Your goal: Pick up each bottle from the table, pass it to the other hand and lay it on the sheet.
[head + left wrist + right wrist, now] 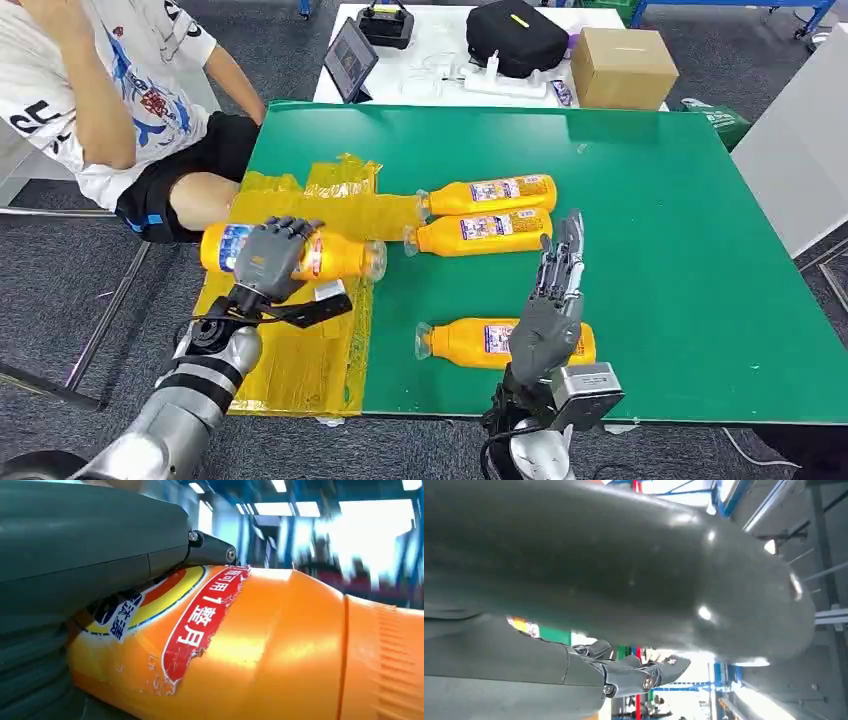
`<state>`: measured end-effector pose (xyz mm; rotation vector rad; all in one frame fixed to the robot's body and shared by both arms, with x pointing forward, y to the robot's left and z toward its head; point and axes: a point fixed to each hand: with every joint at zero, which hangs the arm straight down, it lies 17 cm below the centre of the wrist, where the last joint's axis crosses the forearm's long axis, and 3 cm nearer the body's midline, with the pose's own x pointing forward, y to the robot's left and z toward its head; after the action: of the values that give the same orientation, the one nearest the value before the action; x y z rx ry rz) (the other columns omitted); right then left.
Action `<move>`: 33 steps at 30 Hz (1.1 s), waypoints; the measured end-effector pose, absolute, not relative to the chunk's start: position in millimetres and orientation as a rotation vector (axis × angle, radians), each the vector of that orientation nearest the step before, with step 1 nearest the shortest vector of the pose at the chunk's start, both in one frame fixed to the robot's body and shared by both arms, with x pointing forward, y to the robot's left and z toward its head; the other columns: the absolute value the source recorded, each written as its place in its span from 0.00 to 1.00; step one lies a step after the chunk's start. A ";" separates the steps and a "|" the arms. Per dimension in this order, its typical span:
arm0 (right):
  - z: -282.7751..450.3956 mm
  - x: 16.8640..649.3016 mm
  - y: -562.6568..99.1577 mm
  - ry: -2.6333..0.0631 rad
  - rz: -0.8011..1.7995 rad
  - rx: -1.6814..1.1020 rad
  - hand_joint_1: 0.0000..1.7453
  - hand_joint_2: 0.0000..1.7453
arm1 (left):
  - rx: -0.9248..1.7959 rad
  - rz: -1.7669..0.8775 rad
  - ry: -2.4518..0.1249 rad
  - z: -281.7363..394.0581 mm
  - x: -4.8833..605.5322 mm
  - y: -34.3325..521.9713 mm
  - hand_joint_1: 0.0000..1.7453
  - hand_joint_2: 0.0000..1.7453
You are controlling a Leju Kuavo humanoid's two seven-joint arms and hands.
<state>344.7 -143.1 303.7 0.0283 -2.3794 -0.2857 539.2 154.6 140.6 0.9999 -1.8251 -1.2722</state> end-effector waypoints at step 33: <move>277.3 355.2 -117.6 -2.306 -0.207 0.169 0.00 1.00 | 0.321 -1.210 -1.487 28.2 520.1 184.7 0.00 0.00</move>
<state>355.2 -117.6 277.3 0.1688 -2.3057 -0.2071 520.1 184.7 28.2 0.3206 -1.4869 -1.2102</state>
